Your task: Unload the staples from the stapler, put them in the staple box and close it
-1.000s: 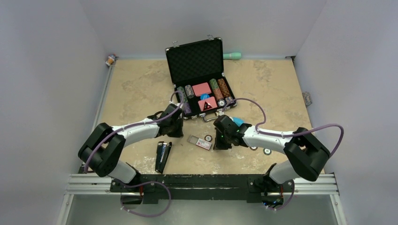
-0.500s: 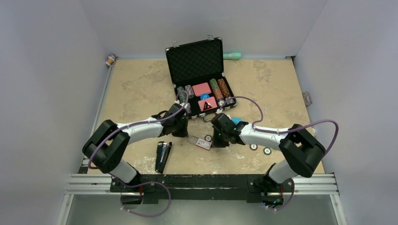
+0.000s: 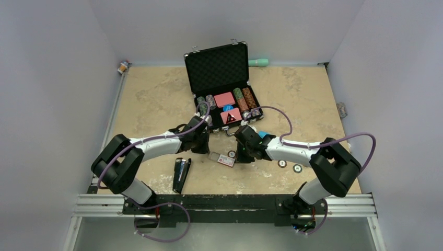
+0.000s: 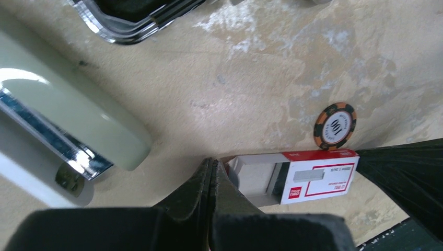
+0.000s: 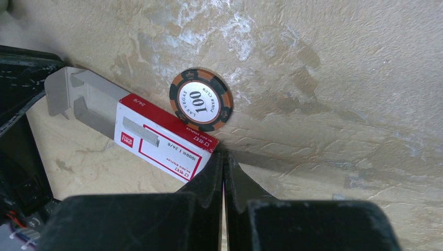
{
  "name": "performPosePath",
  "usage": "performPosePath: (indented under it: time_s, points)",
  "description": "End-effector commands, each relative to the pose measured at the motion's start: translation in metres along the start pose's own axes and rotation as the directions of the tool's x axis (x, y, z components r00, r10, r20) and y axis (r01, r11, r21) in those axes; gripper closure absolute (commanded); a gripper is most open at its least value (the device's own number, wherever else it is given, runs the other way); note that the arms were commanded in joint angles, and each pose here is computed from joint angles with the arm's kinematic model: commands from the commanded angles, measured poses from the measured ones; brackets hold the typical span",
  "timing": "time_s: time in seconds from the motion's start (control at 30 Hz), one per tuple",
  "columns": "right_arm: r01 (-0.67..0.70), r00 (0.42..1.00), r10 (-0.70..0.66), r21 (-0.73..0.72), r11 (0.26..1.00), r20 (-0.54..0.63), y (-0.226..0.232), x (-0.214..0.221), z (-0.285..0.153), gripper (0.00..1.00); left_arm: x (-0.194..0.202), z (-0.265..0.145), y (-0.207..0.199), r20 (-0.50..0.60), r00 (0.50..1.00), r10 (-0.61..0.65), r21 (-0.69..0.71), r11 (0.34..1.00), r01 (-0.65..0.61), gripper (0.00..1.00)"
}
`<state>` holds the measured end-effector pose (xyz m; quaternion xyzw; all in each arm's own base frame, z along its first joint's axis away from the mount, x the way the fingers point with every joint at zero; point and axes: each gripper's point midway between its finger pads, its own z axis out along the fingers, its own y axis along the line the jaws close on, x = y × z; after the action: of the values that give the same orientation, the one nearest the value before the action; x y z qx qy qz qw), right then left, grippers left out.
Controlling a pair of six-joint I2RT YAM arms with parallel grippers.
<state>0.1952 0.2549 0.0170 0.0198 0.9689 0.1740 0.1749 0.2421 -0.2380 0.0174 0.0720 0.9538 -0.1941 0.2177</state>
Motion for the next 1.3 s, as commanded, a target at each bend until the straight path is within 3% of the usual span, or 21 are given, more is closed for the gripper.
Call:
performPosePath:
  time_s: [0.0,0.23,0.63,1.27]
  points:
    - [0.017,0.999,-0.017,0.0,1.0,0.039,0.006,-0.01,-0.003,1.0,0.002,-0.015,0.019,0.02,1.0,-0.005,-0.108,0.994,0.007,1.0]
    - [0.013,0.999,-0.013,0.004,1.0,0.034,0.003,-0.007,-0.003,1.0,-0.006,-0.017,0.02,0.012,1.0,-0.005,-0.147,0.989,0.007,1.0]
    - [0.02,0.999,-0.02,0.001,1.0,0.027,0.006,-0.008,0.001,1.0,0.014,-0.004,-0.005,-0.059,0.998,-0.014,0.007,1.0,0.014,1.0]
    - [0.036,0.999,-0.036,0.001,0.999,0.034,0.015,-0.016,0.003,1.0,0.03,0.006,-0.017,-0.098,0.994,-0.045,0.063,0.997,0.051,1.0]
